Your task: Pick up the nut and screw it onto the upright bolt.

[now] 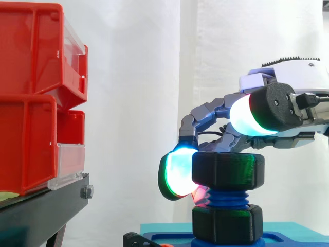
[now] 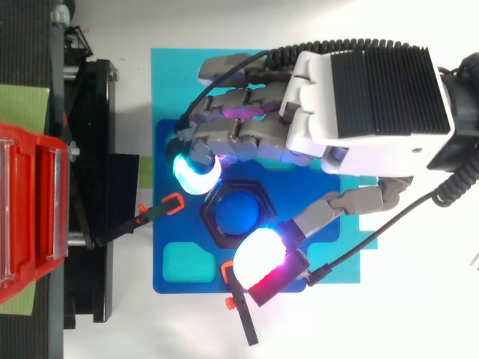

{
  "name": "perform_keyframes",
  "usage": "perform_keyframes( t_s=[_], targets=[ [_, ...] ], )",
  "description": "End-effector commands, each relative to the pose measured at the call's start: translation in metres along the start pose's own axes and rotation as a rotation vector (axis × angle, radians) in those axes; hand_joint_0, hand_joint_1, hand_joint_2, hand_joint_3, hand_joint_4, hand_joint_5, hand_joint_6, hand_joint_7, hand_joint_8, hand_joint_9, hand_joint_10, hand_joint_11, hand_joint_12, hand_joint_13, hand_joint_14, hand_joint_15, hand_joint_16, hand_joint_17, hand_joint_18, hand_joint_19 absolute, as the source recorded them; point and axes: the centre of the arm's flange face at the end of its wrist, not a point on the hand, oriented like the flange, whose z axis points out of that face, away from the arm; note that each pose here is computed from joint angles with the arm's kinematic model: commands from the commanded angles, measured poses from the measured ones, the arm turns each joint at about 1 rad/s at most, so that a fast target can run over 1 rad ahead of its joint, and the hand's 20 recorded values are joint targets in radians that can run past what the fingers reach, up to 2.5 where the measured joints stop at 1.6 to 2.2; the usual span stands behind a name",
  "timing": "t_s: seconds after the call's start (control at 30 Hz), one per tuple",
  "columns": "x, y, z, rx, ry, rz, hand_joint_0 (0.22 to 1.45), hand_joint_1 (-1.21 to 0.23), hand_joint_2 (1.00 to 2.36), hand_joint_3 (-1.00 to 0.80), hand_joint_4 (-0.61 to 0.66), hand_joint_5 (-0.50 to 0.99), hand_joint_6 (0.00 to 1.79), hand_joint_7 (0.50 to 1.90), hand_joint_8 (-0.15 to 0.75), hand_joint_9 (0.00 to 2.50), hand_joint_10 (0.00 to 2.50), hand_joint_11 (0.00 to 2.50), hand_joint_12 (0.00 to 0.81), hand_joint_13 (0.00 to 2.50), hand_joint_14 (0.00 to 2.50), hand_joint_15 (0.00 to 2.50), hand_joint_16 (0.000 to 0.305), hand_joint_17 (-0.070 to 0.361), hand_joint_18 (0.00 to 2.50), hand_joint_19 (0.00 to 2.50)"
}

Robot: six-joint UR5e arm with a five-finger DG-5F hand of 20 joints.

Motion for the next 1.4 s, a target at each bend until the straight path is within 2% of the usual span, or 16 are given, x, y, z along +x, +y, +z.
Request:
perform_keyframes(
  t_s=[0.0,0.3,0.5,0.93,1.0,1.17,1.27,1.37],
  targets=[
    [0.001,0.000,0.000,-0.001,-0.001,0.001,0.46,-0.39,1.00,-0.50,0.24,-0.03,0.50,1.07,0.271,0.95,0.00,0.15,0.365,0.54,0.00,0.10,0.048,0.108,0.26,0.17],
    [-0.002,0.000,0.001,-0.008,-0.011,0.001,0.47,-0.40,1.00,-0.50,0.20,0.01,0.50,1.20,0.265,1.04,0.00,0.16,0.355,0.60,0.01,0.13,0.047,0.106,0.32,0.18],
    [-0.005,-0.005,0.000,-0.007,-0.011,0.001,0.47,-0.42,1.00,-0.50,0.15,0.03,0.50,1.25,0.258,1.12,0.01,0.16,0.347,0.63,0.00,0.13,0.046,0.103,0.35,0.19],
    [-0.010,-0.012,-0.002,0.002,-0.012,0.002,0.48,-0.48,1.00,-0.50,0.04,0.07,0.50,1.25,0.206,1.34,0.01,0.16,0.318,0.71,0.00,0.12,0.041,0.092,0.43,0.18],
    [-0.010,-0.013,-0.003,-0.001,-0.004,0.000,0.48,-0.50,1.00,-0.50,0.02,0.07,0.50,1.25,0.189,1.36,0.01,0.14,0.310,0.72,0.00,0.12,0.039,0.088,0.44,0.18],
    [-0.014,-0.018,-0.006,0.000,0.006,-0.001,0.49,-0.52,1.00,-0.50,-0.09,0.08,0.50,1.28,0.163,1.41,0.00,0.14,0.294,0.74,0.00,0.12,0.035,0.079,0.48,0.19],
    [-0.023,-0.018,-0.009,0.000,0.001,-0.002,0.49,-0.54,1.00,-0.50,-0.10,0.09,0.50,1.28,0.168,1.42,0.00,0.14,0.288,0.75,0.00,0.12,0.034,0.076,0.50,0.19],
    [-0.026,-0.019,-0.011,0.000,0.010,-0.004,0.49,-0.55,1.00,-0.50,-0.10,0.09,0.50,1.29,0.162,1.44,0.01,0.15,0.283,0.76,0.00,0.12,0.032,0.073,0.51,0.21]
  ],
)
